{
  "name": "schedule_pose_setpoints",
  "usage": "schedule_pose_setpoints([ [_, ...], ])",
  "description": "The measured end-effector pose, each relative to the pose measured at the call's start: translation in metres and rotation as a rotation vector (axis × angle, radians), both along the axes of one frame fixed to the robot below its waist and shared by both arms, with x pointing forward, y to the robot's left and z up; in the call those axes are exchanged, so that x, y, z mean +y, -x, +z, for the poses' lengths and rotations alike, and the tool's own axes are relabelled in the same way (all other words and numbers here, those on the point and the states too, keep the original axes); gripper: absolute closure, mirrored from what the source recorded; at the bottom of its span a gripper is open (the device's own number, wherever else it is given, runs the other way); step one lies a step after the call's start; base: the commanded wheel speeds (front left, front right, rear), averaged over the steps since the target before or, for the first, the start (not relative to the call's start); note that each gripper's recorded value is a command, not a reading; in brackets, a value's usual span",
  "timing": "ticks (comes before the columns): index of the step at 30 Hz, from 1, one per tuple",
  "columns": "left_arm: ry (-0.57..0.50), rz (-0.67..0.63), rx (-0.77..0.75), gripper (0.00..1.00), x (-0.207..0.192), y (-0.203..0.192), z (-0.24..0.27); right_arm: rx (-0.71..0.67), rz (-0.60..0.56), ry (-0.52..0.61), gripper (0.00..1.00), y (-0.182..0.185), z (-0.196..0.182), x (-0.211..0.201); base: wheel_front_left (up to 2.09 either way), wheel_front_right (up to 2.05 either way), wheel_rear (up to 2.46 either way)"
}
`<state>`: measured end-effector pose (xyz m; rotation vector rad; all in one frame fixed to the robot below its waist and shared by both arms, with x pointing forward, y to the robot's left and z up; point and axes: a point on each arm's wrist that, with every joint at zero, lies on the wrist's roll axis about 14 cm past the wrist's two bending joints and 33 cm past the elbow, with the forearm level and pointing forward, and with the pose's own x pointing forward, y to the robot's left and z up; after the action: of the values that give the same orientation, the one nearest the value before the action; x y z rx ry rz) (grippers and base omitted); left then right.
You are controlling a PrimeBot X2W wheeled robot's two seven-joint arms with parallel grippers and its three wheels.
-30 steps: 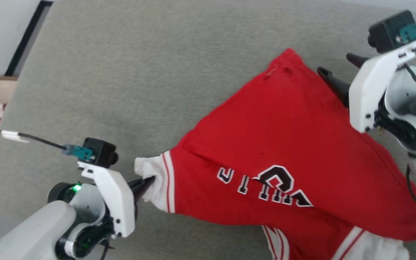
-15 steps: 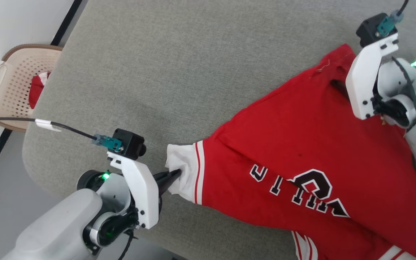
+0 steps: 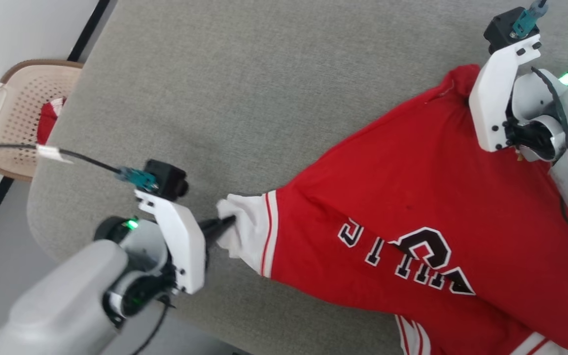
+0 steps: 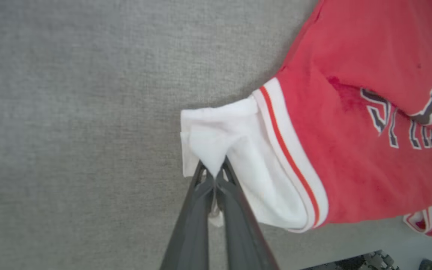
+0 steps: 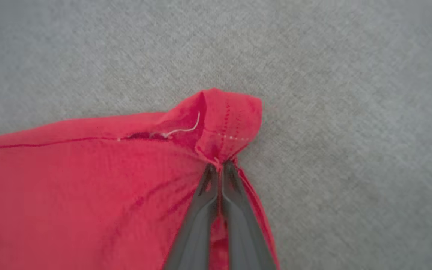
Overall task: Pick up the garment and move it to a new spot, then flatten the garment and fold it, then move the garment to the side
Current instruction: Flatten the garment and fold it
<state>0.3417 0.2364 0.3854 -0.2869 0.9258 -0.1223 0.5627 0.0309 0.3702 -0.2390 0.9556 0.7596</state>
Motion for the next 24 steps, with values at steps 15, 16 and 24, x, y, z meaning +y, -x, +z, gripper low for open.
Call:
schedule_pose_setpoints([
  [15,-0.212,-0.131,-0.181,1.0,0.038,-0.093,0.102,-0.26,-0.086,-0.134,1.0,-0.026,0.108,-0.057,0.0,0.0,0.0],
  [16,-0.225,-0.138,-0.205,1.0,0.038,-0.102,0.113,-0.286,-0.096,-0.144,1.0,-0.028,0.117,-0.063,0.0,0.0,0.0],
  [24,-0.307,-0.176,-0.372,1.0,0.03,-0.157,0.191,-0.478,-0.182,-0.207,1.0,-0.034,0.192,-0.107,0.0,0.0,0.0],
])
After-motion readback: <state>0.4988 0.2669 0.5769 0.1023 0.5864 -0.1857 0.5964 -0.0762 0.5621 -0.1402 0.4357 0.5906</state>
